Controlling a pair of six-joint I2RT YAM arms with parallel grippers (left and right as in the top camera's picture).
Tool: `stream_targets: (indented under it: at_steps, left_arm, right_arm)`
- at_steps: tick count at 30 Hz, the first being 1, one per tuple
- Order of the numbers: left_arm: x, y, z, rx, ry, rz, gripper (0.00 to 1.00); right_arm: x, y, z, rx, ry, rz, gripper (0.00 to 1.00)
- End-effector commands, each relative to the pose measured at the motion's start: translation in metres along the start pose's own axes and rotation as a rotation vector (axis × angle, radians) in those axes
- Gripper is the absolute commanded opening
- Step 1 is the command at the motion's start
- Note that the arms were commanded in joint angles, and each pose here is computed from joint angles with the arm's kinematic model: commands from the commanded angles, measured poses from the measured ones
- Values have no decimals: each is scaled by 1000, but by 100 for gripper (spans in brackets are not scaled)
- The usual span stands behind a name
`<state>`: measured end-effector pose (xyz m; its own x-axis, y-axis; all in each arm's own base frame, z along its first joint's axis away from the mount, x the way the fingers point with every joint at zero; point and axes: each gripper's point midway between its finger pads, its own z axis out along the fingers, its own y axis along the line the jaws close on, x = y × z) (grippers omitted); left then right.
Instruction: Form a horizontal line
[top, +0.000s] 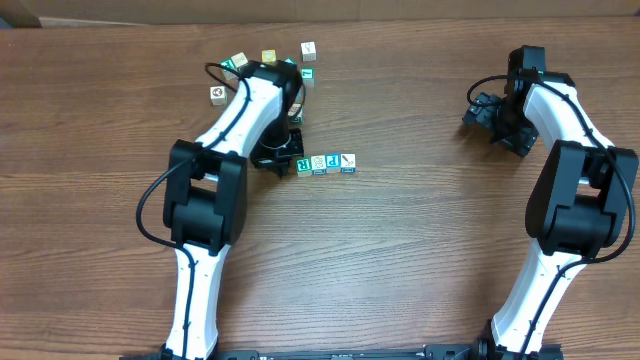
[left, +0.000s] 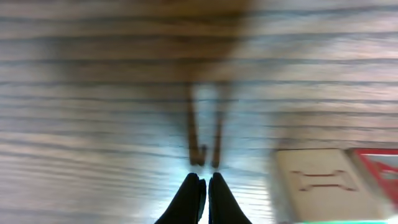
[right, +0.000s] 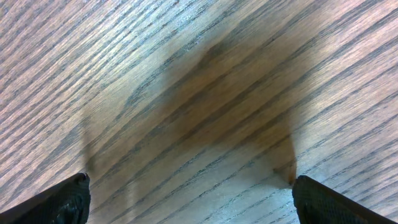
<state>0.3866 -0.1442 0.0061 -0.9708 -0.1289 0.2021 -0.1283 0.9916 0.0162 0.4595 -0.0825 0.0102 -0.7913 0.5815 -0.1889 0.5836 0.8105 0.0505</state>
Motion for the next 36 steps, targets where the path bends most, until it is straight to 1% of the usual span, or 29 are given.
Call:
stream_targets:
  at_steps: [1, 13, 36]
  left_arm:
    - [-2, -7, 2, -3, -23, 29, 4]
    - [-12, -14, 1, 24, -63, 27, 4]
    - [-18, -20, 1, 39, -96, 36, 4]
  right_arm:
    - [-15, 4, -21, -23, -59, 6, 100]
    - [-15, 4, -21, -23, -59, 6, 100]
    - [-15, 4, -21, -22, -60, 6, 100]
